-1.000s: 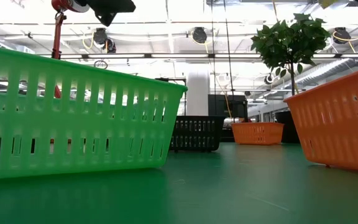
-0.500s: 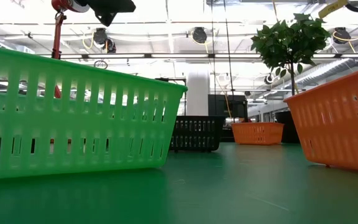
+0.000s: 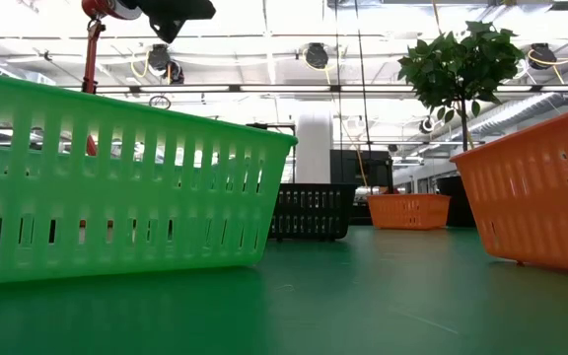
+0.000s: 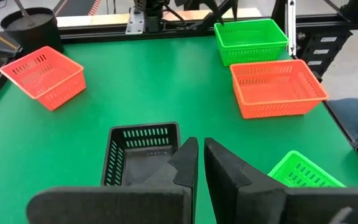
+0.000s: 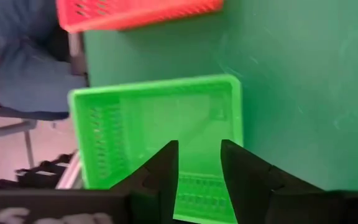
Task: Stack baskets by color
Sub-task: Stack the bottom left orange bin on top of the bottom right orange bin
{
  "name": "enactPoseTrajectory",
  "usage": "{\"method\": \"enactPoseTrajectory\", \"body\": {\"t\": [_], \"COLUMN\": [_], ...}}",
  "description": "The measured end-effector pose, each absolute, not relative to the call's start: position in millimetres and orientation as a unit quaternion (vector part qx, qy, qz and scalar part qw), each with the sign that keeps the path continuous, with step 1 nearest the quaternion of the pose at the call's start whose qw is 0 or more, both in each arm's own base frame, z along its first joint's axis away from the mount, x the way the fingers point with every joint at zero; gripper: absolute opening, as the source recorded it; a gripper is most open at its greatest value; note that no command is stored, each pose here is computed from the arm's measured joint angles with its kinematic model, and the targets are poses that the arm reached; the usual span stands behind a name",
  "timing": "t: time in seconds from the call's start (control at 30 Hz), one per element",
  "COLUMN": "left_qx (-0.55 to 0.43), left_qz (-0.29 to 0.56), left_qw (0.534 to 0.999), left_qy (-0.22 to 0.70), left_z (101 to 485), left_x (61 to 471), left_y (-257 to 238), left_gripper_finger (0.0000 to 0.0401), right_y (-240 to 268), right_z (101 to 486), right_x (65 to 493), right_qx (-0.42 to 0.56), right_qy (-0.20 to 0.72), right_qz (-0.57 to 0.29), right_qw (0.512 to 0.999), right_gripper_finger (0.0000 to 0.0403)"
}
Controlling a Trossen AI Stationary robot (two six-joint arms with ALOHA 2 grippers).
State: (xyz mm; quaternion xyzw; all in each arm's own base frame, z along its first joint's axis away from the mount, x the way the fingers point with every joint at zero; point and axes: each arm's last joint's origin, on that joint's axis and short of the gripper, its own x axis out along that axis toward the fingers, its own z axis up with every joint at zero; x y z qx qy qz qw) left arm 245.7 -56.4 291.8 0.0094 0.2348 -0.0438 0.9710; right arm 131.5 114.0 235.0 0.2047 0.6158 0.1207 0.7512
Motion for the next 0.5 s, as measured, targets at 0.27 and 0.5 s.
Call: {"method": "enactPoseTrajectory", "body": {"t": [0.27,0.5], "left_qx": [0.017,0.022], "left_qz": [-0.075,-0.071], "left_qw": [0.979,0.979], "left_qy": [0.191,0.188], "left_z": [299.6,300.6], "left_x": [245.4,239.9], "left_y": [-72.1,-87.4], "left_gripper_finger": [0.0031,0.0031], "right_y": [108.6,109.9], "right_z": [254.2,256.9], "right_x": [137.5,149.6], "right_qx": [0.164,0.063], "right_qy": [0.507,0.381], "right_qz": [0.056,-0.044], "right_qw": [0.844,0.921], "right_gripper_finger": [0.0113,0.011]}}
